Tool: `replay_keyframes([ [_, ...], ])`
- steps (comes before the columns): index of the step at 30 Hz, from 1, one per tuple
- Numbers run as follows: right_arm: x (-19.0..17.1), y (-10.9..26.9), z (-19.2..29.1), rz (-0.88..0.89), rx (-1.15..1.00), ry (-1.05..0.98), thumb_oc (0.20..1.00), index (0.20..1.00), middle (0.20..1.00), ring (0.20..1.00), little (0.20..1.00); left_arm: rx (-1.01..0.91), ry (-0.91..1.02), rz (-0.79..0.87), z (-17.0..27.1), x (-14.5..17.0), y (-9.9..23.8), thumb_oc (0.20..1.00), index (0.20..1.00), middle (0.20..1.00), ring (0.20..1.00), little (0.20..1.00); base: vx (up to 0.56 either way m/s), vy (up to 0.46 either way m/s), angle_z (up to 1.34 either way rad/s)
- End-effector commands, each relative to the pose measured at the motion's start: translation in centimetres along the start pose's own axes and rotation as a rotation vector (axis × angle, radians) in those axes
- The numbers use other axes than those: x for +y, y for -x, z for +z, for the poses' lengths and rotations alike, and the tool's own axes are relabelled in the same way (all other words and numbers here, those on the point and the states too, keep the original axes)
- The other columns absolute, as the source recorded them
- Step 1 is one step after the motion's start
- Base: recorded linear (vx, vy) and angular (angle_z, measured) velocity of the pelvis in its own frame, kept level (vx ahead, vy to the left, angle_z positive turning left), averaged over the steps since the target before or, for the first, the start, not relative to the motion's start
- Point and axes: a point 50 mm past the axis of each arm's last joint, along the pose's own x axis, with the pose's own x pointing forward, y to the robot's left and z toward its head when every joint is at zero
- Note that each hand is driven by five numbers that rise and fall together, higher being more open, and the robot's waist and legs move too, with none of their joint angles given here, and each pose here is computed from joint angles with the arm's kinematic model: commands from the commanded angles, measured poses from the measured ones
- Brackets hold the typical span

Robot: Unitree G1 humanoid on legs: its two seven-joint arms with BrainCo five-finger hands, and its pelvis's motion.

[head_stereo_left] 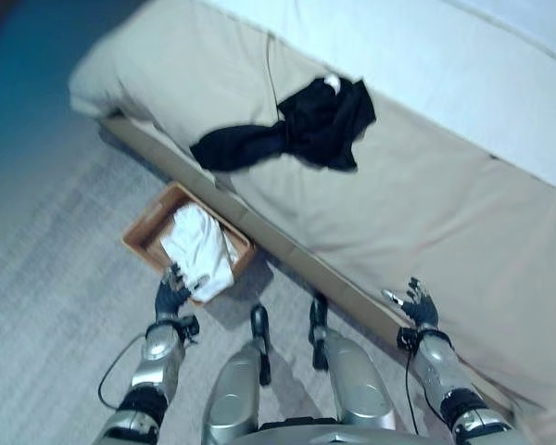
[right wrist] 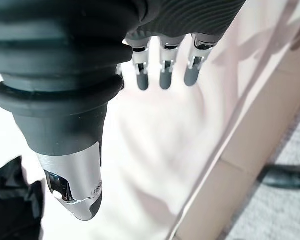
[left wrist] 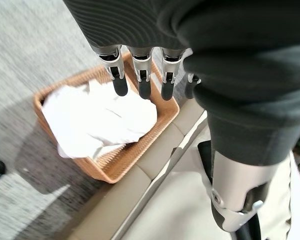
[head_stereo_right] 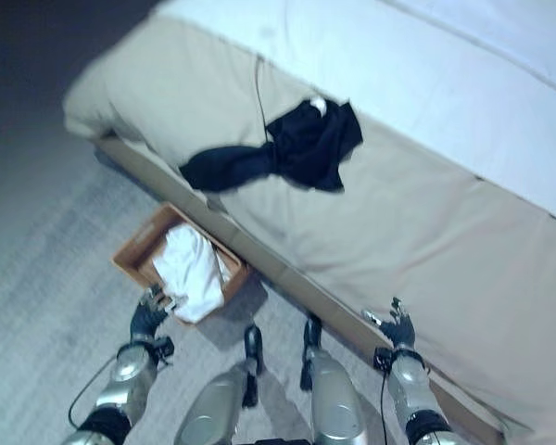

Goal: Pick up clothes into the bucket

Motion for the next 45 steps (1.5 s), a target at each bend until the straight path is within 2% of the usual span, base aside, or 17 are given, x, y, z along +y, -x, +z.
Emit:
replay_keyframes([
  [1,-1.0,0.0,0.3,0.0,-0.017,0.057,1.0,1.0,1.0,1.0,1.0,-0.009,-0.085,-0.03,0.3,0.3,-0.3,1.0,1.0,1.0,1.0,1.0,0.1,-0.042,0.02],
  [6,-0.8,0.6,-1.0,0.02,0.023,0.1,1.0,1.0,1.0,1.0,1.0,0.206,-0.101,0.045,-4.9,1.5,1.9,1.0,1.0,1.0,1.0,1.0,0.11,-0.035,-0.02],
  [10,-0.6,0.7,-0.9,0.025,0.021,0.066,1.0,1.0,1.0,1.0,1.0,0.331,-0.187,0.025,-7.8,1.7,3.7,1.0,1.0,1.0,1.0,1.0,0.11,-0.003,-0.02],
  [14,-0.1,0.6,-0.3,0.043,-0.008,0.059,1.0,1.0,1.0,1.0,1.0,0.397,-0.192,0.035,-9.4,2.2,5.0,1.0,1.0,1.0,1.0,1.0,0.07,0.021,-0.03],
  [18,0.2,0.3,1.9,0.068,-0.109,0.154,1.0,1.0,1.0,1.0,1.0,0.41,-0.197,0.049,-9.9,2.6,5.5,1.0,1.0,1.0,1.0,1.0,0.03,0.046,-0.03],
  [27,1.2,-0.5,10.9,0.087,-0.484,0.448,1.0,1.0,1.0,1.0,1.0,0.311,-0.236,0.049,-8.0,2.9,4.4,1.0,1.0,1.0,1.0,1.0,-0.02,0.072,0.01],
  [33,1.9,-1.0,18.4,-0.022,-0.715,0.565,1.0,1.0,1.0,1.0,1.0,0.192,-0.244,0.033,-5.4,2.1,2.7,1.0,1.0,1.0,1.0,1.0,-0.08,0.082,0.1],
  [35,2.0,-1.1,19.4,-0.041,-0.74,0.567,1.0,1.0,1.0,1.0,1.0,0.178,-0.253,0.027,-5.1,1.9,2.5,1.0,1.0,1.0,1.0,1.0,-0.04,0.057,0.29],
  [39,1.2,-1.0,26.6,-0.232,-0.891,0.608,1.0,1.0,1.0,1.0,1.0,0.099,-0.337,-0.031,-3.3,1.0,1.5,1.0,1.0,1.0,1.0,1.0,-0.1,0.114,0.23],
  [45,-1.7,2.1,37.8,-0.505,-1.081,0.626,1.0,1.0,1.0,1.0,1.0,0.053,-0.382,-0.018,-1.9,1.3,0.7,1.0,1.0,1.0,1.0,1.0,-0.11,0.049,0.19],
])
